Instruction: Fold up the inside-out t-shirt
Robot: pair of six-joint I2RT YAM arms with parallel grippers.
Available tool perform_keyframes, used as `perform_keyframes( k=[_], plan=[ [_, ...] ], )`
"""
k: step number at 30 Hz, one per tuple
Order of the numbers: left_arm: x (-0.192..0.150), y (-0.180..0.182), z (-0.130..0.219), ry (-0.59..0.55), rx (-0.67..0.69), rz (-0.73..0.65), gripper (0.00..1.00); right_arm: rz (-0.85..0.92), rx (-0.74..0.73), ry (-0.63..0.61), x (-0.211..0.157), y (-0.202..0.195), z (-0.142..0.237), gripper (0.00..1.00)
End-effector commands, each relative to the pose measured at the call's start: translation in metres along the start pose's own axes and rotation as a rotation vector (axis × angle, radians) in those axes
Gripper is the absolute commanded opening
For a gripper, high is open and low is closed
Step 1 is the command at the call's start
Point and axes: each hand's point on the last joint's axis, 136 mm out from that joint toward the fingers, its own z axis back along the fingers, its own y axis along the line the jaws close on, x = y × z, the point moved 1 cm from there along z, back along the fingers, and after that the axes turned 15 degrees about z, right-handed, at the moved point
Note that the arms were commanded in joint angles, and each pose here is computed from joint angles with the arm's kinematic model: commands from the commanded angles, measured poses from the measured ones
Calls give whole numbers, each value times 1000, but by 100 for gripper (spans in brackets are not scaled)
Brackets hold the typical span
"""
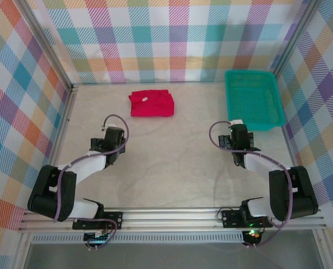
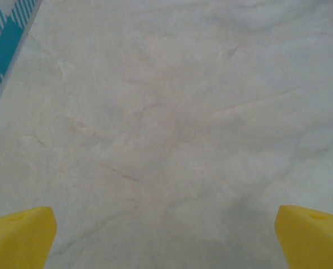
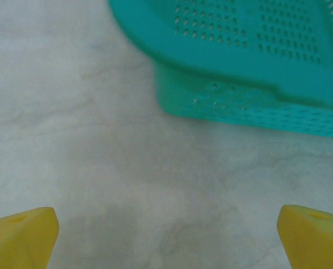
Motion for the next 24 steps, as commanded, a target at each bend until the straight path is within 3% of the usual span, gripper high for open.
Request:
perform_keyframes(
  k=[1,11,14,18,24],
  plan=[
    [44,-4,11,-213,-107,126,100,-163,-47,-236,40,-15,-6,100],
    [47,6,-3,-329,-211,263,100,-192,46,-322,35,-17,-18,100],
    [47,2,-15,-324,-215,277,100,-199,43,-387,29,-16,-20,100],
    [39,-14,-30,-280,-259,227,100,-205,51,-350,28,-15,-22,100],
    [34,-8,-37,-282,-228,248,100,-204,53,-350,28,-15,-22,100]
  ],
)
